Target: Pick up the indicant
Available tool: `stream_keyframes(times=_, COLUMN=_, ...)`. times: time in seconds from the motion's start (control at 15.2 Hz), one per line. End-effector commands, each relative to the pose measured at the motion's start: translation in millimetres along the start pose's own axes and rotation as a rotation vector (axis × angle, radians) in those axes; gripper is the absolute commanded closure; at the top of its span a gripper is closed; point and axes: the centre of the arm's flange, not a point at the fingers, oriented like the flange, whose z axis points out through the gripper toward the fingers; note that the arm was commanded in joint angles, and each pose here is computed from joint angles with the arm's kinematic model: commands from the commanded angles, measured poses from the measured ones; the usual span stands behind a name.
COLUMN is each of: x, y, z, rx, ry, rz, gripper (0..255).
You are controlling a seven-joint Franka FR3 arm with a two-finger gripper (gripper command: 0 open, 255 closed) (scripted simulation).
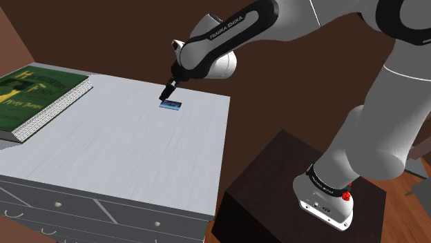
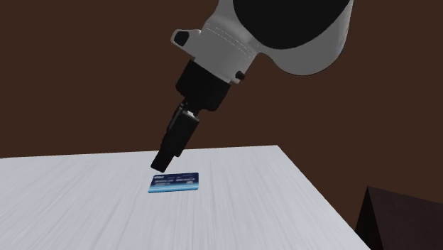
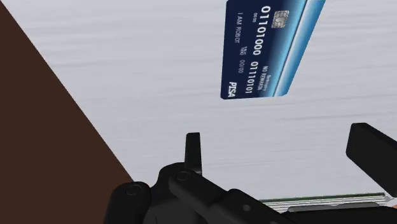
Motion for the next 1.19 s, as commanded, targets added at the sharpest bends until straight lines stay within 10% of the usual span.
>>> stream_keyframes(times=0.0, x=4, y=-1, z=12, rx=0.003, ry=0.017, rz=-0.015, gripper=0)
stream_keyframes(times=0.53, x=-15, y=-1, z=41, rx=0.003, ry=0.017, rz=-0.015, gripper=0)
stream_keyframes(times=0.59, x=-15, y=0, z=43, rx=0.003, ry=0.018, rz=-0.015, gripper=255)
stream_keyframes(times=1.12, x=-15, y=-1, z=44, rx=0.003, ry=0.017, rz=-0.015, gripper=255)
